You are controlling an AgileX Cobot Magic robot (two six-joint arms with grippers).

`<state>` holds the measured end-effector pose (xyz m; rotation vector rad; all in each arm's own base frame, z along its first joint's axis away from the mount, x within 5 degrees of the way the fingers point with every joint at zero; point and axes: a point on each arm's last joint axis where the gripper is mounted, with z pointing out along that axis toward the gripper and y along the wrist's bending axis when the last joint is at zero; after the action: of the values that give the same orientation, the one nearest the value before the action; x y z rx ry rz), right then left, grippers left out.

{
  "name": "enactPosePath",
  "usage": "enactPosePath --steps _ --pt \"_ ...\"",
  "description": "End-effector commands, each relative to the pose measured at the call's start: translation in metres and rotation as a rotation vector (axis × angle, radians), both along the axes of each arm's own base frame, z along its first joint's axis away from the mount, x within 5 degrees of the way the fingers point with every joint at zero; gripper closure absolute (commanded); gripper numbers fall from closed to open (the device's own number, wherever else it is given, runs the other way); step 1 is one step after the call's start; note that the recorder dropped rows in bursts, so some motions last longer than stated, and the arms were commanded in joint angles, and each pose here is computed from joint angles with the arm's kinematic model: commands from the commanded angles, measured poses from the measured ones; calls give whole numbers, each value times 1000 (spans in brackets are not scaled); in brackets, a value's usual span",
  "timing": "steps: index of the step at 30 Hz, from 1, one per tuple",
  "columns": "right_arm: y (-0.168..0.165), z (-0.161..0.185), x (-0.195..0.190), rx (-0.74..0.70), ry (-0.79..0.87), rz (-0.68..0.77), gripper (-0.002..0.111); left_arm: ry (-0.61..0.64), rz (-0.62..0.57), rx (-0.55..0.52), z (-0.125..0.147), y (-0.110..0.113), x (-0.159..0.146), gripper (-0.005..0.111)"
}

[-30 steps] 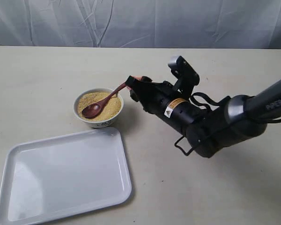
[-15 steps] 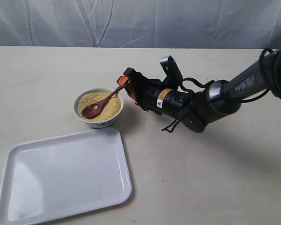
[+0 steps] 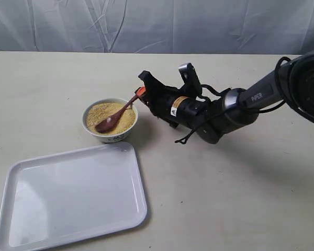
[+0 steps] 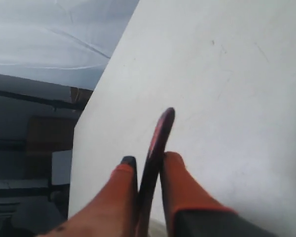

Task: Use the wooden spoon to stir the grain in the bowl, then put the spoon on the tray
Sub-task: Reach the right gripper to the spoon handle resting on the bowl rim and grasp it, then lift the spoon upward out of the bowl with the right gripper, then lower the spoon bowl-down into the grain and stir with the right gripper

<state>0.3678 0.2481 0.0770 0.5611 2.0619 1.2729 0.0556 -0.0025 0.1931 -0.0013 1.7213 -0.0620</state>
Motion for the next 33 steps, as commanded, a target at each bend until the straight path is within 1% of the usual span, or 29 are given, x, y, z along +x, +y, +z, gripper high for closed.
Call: enactPosePath --steps 1,5,7,9,10,13,15,19,20,22,23,26,27,30,33 --pt "-2 3 4 23 -8 -32 109 -7 5 2 -1 0 0 106" --pt "-4 14 6 63 -17 -78 109 -7 5 2 -1 0 0 106" --pt "-5 26 7 85 -34 -92 109 -7 5 2 -1 0 0 106" --pt "-5 42 8 120 -89 -92 109 -7 5 2 -1 0 0 106" --pt "-4 49 9 139 -123 -90 109 -7 5 2 -1 0 0 106" --pt "-3 80 8 196 -326 -62 109 -7 5 2 -1 0 0 106" --pt "-2 98 5 178 -468 -26 109 -7 5 2 -1 0 0 106" --pt "-3 122 1 44 -631 3 109 -7 5 2 -1 0 0 106" --pt "-3 130 0 -31 -708 15 109 -7 5 2 -1 0 0 106" --pt "-1 139 -5 -143 -809 68 109 -7 5 2 -1 0 0 106" --pt "3 145 -10 -232 -879 126 109 -7 5 2 -1 0 0 106" --pt "16 140 -21 -457 -918 255 109 -7 5 2 -1 0 0 106" --pt "21 138 -24 -496 -926 279 109 -7 5 2 -1 0 0 106" --pt "35 123 -32 -564 -954 314 109 -7 5 2 -1 0 0 106" --pt "43 110 -33 -618 -976 296 109 -7 5 2 -1 0 0 106"
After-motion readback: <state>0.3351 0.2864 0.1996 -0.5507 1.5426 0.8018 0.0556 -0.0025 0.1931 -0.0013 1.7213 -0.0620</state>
